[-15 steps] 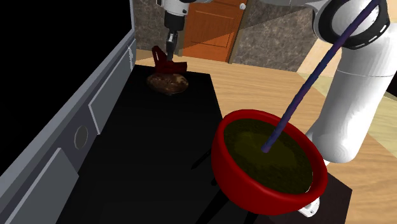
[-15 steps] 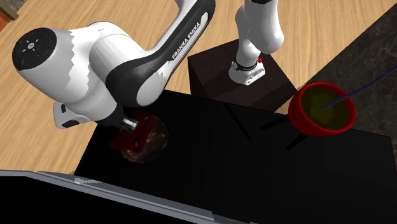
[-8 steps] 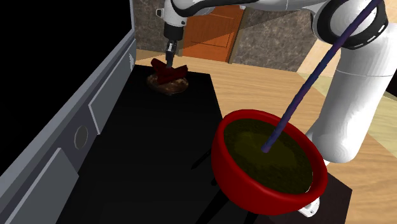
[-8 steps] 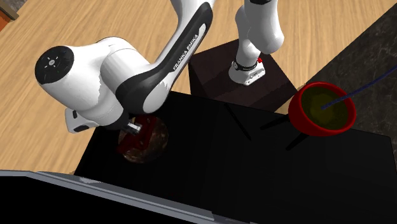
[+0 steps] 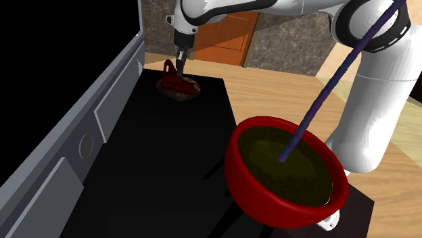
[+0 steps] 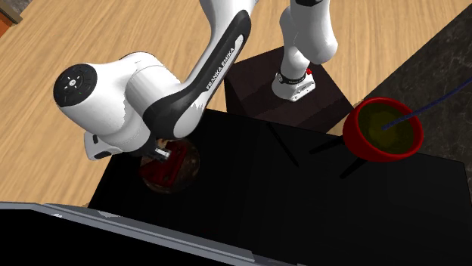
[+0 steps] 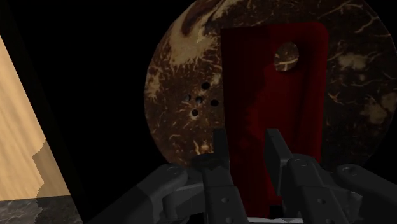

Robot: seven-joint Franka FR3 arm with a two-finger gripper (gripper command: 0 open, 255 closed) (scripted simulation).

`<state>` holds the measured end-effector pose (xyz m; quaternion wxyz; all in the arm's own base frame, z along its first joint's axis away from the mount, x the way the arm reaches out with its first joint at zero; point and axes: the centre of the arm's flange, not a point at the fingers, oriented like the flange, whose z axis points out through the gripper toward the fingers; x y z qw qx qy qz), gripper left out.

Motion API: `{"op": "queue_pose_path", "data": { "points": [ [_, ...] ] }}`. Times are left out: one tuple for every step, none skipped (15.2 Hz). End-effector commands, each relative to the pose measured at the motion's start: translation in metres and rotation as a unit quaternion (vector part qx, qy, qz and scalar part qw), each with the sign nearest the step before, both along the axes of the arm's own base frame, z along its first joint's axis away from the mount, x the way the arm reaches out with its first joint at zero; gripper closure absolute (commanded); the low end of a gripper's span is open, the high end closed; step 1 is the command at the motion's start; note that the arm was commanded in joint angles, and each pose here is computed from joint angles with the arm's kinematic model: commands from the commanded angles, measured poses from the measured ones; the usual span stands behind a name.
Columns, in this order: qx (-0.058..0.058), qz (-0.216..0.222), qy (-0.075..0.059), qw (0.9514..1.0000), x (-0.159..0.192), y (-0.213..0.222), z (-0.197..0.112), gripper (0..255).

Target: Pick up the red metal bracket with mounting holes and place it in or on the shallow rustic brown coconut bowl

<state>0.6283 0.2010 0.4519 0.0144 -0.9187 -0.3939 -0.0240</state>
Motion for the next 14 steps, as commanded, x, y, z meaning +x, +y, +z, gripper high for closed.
{"op": "queue_pose_path", "data": {
  "points": [
    [0.0,0.0,0.0,1.0,0.0,0.0,0.0,255],
    [0.0,0.0,0.0,1.0,0.0,0.0,0.0,255],
    [0.0,0.0,0.0,1.0,0.0,0.0,0.0,0],
    [0.0,0.0,0.0,1.0,0.0,0.0,0.0,0],
    [0.0,0.0,0.0,1.0,0.0,0.0,0.0,0],
    [0.0,0.0,0.0,1.0,0.0,0.0,0.0,0],
    [0.0,0.0,0.0,1.0,0.0,0.0,0.0,0],
    [0.0,0.0,0.0,1.0,0.0,0.0,0.0,0],
    [0.0,0.0,0.0,1.0,-0.001,-0.001,0.013,0],
    [0.0,0.0,0.0,1.0,-0.001,-0.001,0.026,0],
    [0.0,0.0,0.0,1.0,-0.001,-0.002,0.039,0],
    [0.0,0.0,0.0,1.0,-0.002,-0.002,0.05,0],
    [0.0,0.0,0.0,1.0,-0.002,-0.002,0.05,0],
    [0.0,0.0,0.0,1.0,-0.002,-0.002,0.05,0]
  ]
}}
